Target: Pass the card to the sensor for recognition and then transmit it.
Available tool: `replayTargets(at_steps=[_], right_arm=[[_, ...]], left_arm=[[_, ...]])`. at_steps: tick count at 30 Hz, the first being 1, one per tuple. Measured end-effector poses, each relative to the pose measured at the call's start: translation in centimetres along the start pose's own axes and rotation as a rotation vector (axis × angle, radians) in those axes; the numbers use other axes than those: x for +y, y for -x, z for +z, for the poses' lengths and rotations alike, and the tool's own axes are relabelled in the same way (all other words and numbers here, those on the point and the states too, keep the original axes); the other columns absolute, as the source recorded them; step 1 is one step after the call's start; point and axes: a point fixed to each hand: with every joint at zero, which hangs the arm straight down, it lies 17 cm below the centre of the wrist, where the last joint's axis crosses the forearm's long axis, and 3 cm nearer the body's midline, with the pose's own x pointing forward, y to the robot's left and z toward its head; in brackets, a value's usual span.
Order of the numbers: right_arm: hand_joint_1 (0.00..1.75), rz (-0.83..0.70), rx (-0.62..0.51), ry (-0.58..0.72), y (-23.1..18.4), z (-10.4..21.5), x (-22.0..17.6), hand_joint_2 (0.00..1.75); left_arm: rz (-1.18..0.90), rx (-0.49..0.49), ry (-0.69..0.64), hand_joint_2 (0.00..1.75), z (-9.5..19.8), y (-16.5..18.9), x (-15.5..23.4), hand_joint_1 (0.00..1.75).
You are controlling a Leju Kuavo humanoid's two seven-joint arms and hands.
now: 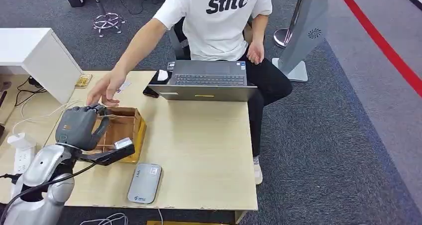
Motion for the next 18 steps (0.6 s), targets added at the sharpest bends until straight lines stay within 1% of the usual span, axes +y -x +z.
replayTargets(at_steps=[2,3,4,5,6,18], right_arm=[[0.0,-0.001,0.001,-0.001,0.01,-0.01,0.03,1.75],[0.0,-0.001,0.001,0.0,0.02,-0.01,0.02,1.75],[0.0,-0.002,0.001,0.0,0.0,-0.01,0.01,1.75],[0.0,-0.002,0.001,0.0,-0.01,-0.01,0.03,1.75],[0.0,-0.002,0.001,0.0,-0.03,-0.01,0.02,1.75],[0.0,-0.011,0.001,0.005,-0.12,0.03,-0.09,1.75]], left_arm=[[0.0,0.003,0.0,1.75,0.0,0.07,0.0,1.71],[-0.001,0.007,0.0,1.75,-0.02,0.12,0.03,1.69],[0.0,0.011,-0.001,1.75,-0.03,0.16,0.04,1.73],[-0.001,0.015,0.0,1.75,-0.03,0.21,0.06,1.71],[-0.002,0.019,0.002,1.75,-0.03,0.26,0.03,1.75],[0.006,0.043,-0.016,1.75,-0.14,0.47,0.76,1.75]])
